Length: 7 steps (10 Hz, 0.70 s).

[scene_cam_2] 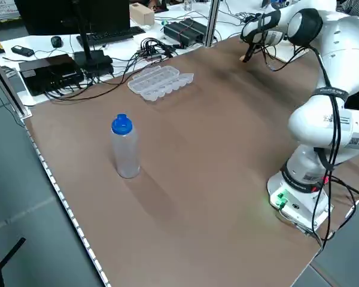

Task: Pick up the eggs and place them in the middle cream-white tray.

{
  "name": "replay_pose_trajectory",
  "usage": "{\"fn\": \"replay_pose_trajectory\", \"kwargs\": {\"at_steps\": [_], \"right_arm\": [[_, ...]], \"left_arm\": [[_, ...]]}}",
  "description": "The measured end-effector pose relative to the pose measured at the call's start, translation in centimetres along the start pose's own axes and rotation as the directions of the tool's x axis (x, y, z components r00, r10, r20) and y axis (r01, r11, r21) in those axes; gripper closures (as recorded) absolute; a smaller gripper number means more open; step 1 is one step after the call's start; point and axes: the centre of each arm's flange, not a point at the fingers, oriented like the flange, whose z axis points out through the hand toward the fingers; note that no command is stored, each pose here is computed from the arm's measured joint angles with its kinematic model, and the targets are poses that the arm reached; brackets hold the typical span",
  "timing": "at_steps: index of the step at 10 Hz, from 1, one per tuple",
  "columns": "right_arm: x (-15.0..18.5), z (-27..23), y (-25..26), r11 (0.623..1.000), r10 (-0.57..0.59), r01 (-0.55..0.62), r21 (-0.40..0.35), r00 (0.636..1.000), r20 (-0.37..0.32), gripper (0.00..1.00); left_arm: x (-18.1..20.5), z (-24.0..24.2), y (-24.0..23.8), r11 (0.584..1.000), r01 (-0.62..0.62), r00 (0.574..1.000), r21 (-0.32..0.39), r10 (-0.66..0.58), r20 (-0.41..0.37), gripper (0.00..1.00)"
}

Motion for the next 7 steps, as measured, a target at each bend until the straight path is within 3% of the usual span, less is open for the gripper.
{"fn": "replay_pose_trajectory", "kwargs": {"at_steps": [3, 7], "right_arm": [[-1.1, 3.0, -0.6, 1.0, -0.001, 0.0, -0.025, 0.999, -0.045, 0.54], [-1.1, 3.2, -0.6, 0.999, -0.005, 0.003, -0.037, 0.998, -0.068, 0.54]], "left_arm": [[-2.1, 0.8, 0.2, 1.0, -0.024, 1.0, 0.009, 0.024, 0.013, 0.54], [-4.0, 2.1, -0.1, 0.999, -0.046, 0.999, 0.027, 0.045, 0.026, 0.54]]}}
